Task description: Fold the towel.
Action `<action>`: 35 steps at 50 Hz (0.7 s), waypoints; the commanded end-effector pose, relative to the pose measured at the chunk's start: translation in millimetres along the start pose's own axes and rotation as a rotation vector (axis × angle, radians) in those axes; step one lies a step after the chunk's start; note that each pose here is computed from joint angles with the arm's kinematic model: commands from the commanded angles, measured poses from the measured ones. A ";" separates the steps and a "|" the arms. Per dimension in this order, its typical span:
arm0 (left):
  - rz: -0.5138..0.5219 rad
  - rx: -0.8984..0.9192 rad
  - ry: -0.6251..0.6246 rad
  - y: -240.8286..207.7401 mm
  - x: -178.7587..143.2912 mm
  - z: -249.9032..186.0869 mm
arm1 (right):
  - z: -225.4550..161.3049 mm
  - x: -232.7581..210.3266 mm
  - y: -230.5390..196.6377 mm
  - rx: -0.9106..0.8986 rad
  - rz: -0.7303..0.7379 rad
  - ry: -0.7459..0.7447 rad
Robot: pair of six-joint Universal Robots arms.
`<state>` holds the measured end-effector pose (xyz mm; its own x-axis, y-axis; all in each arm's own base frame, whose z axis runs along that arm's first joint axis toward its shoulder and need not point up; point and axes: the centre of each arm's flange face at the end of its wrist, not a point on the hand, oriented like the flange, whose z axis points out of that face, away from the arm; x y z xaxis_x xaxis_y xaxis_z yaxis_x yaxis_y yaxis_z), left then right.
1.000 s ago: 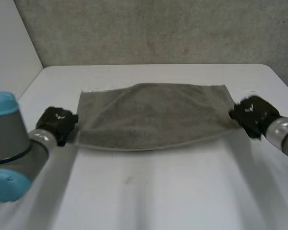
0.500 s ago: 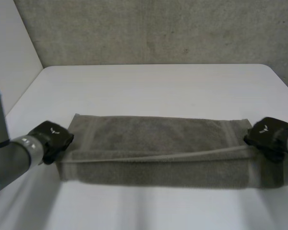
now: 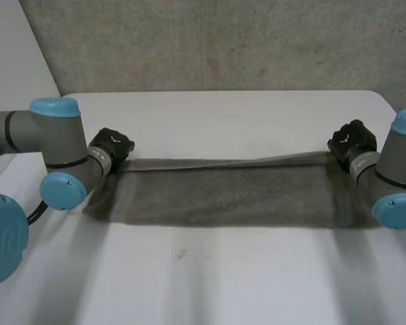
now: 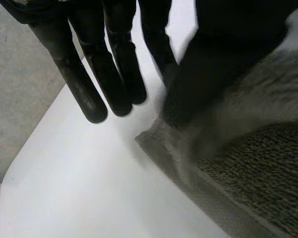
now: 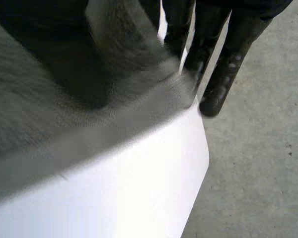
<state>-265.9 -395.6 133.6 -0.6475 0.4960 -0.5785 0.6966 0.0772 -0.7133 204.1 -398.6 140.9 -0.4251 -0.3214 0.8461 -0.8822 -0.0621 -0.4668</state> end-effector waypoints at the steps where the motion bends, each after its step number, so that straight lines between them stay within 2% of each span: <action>1: 0.008 0.031 0.014 -4.7 11.1 1.7 | -4.7 -22.5 2.8 -0.037 0.016 -0.040; 4: 0.012 0.038 0.019 -7.8 13.3 -0.7 | -11.5 -17.8 -0.9 -0.036 0.053 -0.033; 6: 0.008 0.080 -0.019 -27.4 -1.5 -12.3 | -16.0 -7.0 -5.6 -0.025 0.091 -0.011; 10: -0.012 0.117 -0.046 -44.7 -14.7 -28.0 | -33.6 28.2 -22.5 0.028 0.255 0.062; 16: -0.143 0.185 -0.065 -73.4 -34.1 -71.7 | -67.6 63.6 -45.6 0.116 0.421 0.121; 20: -0.220 0.210 -0.077 -80.1 -43.2 -103.6 | -82.0 65.7 -49.8 0.146 0.429 0.100; 26: -0.237 0.214 -0.038 -74.6 -35.7 -127.5 | -111.5 64.5 -47.6 0.170 0.437 0.053; 28: -0.238 0.208 0.017 -63.9 -22.4 -135.1 | -115.7 61.5 -41.5 0.157 0.441 0.040; 35: -0.262 0.224 0.059 -44.2 -2.5 -129.6 | -119.4 43.2 -17.3 0.105 0.467 -0.038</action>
<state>-254.1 -294.2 243.5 -0.7809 0.5007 -0.3733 0.4402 0.0173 -0.8977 188.5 -305.0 236.4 -0.7638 -0.3261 0.5570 -0.5729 -0.0550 -0.8178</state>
